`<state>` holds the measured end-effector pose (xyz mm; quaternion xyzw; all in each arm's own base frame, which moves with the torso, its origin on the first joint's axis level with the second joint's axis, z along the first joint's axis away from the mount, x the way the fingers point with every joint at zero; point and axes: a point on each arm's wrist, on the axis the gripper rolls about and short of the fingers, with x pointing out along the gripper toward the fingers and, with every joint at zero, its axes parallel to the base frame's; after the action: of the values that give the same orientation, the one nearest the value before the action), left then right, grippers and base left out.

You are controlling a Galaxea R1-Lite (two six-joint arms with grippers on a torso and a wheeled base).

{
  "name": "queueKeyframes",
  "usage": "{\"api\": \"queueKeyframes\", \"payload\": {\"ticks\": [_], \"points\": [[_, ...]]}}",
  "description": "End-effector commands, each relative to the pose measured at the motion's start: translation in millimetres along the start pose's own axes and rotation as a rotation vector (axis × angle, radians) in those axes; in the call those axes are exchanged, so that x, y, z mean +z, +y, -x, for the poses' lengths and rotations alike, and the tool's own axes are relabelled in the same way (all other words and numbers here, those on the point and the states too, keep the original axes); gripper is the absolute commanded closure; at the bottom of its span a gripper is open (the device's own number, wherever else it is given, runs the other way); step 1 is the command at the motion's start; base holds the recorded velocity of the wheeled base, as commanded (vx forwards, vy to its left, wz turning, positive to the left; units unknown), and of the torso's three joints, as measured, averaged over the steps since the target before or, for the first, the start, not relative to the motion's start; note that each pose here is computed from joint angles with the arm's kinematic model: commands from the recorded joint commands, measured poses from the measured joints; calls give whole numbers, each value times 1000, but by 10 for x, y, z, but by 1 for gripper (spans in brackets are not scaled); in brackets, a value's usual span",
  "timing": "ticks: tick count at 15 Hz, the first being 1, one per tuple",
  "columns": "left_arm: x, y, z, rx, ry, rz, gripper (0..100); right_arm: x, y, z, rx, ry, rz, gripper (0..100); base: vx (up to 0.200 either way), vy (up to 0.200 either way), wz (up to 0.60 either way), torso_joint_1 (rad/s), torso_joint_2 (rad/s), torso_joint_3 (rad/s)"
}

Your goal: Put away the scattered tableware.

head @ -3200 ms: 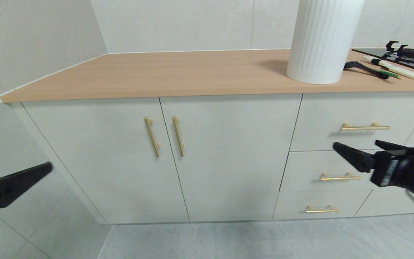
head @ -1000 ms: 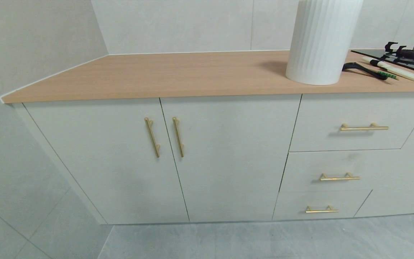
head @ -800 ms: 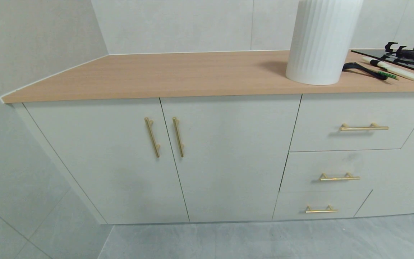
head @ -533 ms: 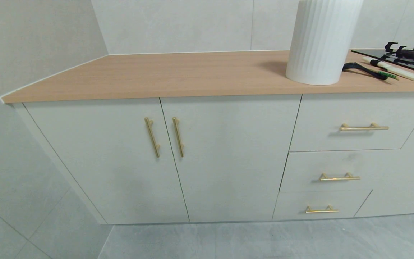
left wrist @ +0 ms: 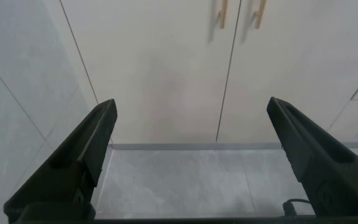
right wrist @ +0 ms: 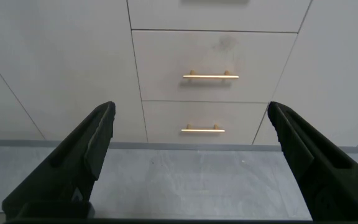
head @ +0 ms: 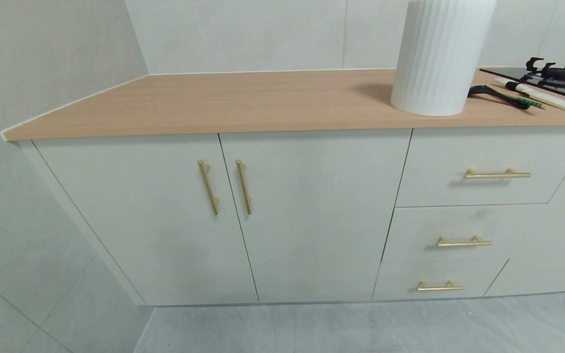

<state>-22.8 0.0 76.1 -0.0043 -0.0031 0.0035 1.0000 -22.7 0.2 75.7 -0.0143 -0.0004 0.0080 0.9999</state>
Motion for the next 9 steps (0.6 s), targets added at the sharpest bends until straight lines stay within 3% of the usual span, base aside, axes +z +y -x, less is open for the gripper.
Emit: {"api": "queueKeyframes", "payload": {"ticks": [1, 9], "points": [[0, 0, -1, 1, 2, 1, 0, 0, 0, 0, -1, 1, 1, 0, 0, -200, 0, 2, 22, 7], [0, 0, -1, 1, 2, 1, 0, 0, 0, 0, 1, 1, -1, 0, 0, -200, 0, 3, 4, -1]]}}
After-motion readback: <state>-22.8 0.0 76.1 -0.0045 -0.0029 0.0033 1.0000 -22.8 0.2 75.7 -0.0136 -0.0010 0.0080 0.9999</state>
